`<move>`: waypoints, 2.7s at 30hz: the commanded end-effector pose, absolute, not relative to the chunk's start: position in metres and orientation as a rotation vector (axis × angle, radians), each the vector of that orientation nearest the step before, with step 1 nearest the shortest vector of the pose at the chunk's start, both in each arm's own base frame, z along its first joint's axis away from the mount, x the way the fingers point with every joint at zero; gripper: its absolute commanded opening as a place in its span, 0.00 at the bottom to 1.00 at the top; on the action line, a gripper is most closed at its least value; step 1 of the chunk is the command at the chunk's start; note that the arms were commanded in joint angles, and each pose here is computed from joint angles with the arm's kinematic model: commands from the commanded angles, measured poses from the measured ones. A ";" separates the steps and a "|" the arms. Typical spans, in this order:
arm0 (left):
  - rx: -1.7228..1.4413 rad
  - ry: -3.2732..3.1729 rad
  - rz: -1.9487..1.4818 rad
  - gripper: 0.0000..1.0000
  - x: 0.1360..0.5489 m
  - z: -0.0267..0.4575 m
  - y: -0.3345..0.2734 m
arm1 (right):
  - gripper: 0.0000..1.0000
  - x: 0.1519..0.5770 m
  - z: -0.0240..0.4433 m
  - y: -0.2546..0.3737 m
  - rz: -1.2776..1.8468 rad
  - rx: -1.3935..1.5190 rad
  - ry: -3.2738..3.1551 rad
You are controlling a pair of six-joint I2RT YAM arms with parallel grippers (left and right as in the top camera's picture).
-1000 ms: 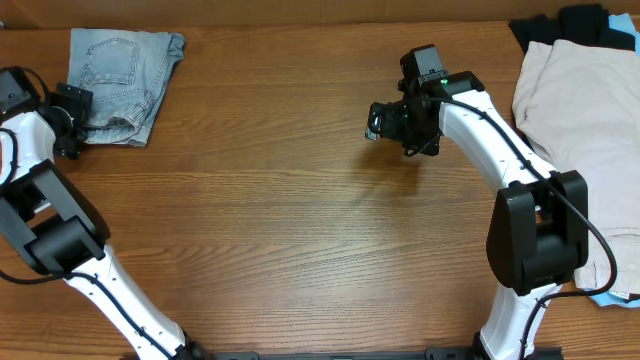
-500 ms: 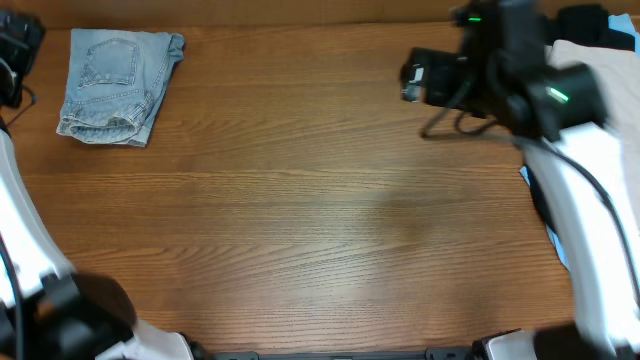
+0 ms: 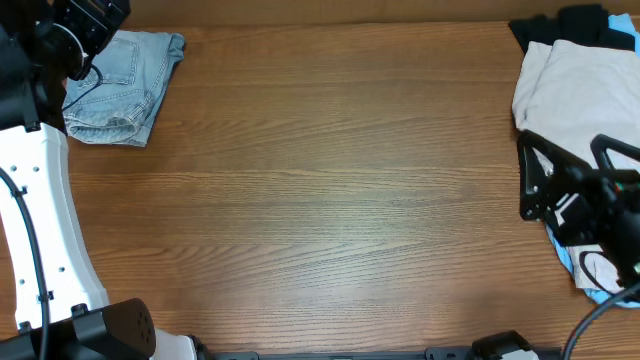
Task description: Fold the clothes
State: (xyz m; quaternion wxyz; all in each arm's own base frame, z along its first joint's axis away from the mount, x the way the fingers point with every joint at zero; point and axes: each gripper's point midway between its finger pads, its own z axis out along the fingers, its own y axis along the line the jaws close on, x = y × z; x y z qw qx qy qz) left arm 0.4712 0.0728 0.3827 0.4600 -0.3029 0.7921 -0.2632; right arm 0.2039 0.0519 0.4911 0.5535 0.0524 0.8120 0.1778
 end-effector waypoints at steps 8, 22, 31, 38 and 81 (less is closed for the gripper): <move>-0.721 1.965 -0.649 1.00 0.473 0.380 0.070 | 1.00 0.219 0.471 0.036 0.294 0.192 1.959; -0.721 1.965 -0.649 1.00 0.473 0.380 0.070 | 1.00 0.259 0.323 0.014 0.262 0.312 1.683; -0.721 1.965 -0.649 1.00 0.473 0.380 0.070 | 1.00 0.254 0.217 0.010 0.275 0.320 1.652; -0.721 1.965 -0.649 1.00 0.473 0.380 0.070 | 1.00 0.248 0.190 0.007 0.321 0.360 1.587; -0.563 2.008 -0.704 1.00 0.443 0.406 -0.002 | 1.00 0.242 0.168 0.013 0.351 0.335 1.623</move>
